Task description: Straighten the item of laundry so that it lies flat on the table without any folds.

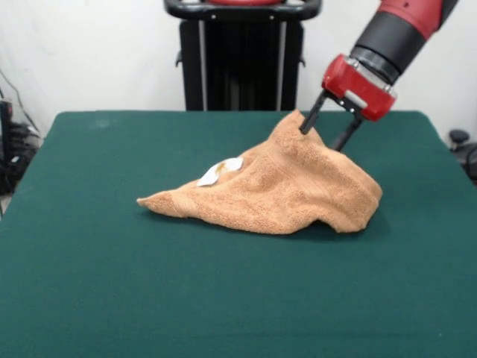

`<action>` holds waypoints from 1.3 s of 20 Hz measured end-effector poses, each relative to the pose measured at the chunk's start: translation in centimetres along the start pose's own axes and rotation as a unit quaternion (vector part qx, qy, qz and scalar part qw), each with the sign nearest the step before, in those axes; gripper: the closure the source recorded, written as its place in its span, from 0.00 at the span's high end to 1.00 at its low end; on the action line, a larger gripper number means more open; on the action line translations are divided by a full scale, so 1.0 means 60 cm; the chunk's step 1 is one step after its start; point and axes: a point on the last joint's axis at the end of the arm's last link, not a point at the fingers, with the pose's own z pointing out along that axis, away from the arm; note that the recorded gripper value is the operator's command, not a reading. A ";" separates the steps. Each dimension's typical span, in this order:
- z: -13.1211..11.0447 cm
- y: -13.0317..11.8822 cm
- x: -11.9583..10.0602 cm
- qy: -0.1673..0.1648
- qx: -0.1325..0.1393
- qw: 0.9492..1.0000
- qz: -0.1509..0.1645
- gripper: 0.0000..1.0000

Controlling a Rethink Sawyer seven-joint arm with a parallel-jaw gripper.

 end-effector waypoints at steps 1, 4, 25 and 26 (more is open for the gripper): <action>0.000 -0.002 -0.003 -0.002 -0.001 1.000 0.002 1.00; 0.000 -0.007 -0.009 -0.019 -0.003 1.000 0.006 0.00; -0.006 -0.016 0.009 -0.026 -0.009 1.000 0.013 0.00; -0.011 -0.019 0.006 -0.023 -0.014 0.999 0.019 0.00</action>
